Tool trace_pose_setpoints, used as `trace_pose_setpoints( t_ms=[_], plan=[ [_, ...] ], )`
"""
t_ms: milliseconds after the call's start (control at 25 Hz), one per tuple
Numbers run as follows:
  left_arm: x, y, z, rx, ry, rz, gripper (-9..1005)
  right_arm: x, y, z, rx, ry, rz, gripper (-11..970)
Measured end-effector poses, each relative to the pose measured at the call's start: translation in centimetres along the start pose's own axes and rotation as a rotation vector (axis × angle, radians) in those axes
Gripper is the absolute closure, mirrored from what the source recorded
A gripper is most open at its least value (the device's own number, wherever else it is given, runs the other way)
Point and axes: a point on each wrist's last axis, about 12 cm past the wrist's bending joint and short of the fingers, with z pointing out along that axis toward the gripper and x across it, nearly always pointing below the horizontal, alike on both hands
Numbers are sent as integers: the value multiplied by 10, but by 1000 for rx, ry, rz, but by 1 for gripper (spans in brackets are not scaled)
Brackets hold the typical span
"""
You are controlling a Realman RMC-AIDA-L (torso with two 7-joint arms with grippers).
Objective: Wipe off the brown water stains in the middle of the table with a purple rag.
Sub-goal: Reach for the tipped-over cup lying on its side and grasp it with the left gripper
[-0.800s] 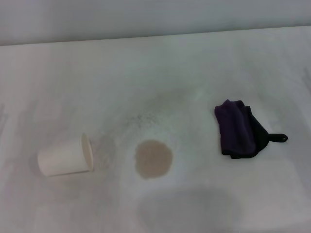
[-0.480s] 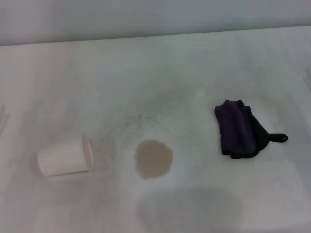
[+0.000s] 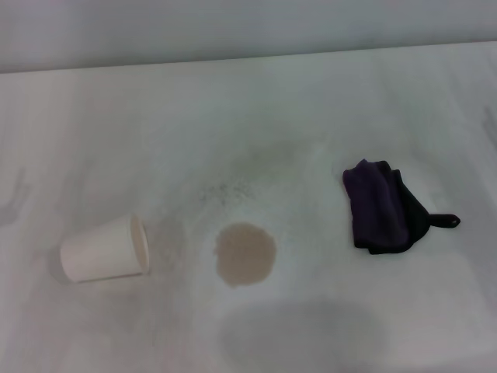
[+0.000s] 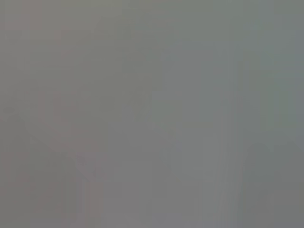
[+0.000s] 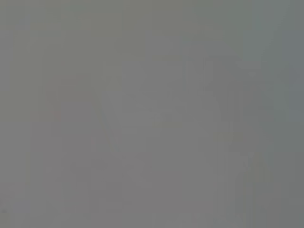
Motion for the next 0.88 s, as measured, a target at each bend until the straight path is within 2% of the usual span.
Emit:
trace_pose_setpoints(
  t_ms=[240, 440, 680, 880],
  plan=[
    [2, 8, 16, 96, 67, -193, 120, 0, 3, 2, -10, -2, 9, 100],
    [-2, 24, 35, 255, 193, -297, 119, 0, 9, 4, -18, -3, 30, 100],
    [-25, 44, 58, 452, 340, -343, 119, 1, 20, 9, -33, -6, 60, 100],
    [-53, 59, 77, 610, 496, -277, 119, 2, 24, 7, -34, -3, 77, 100]
  ],
)
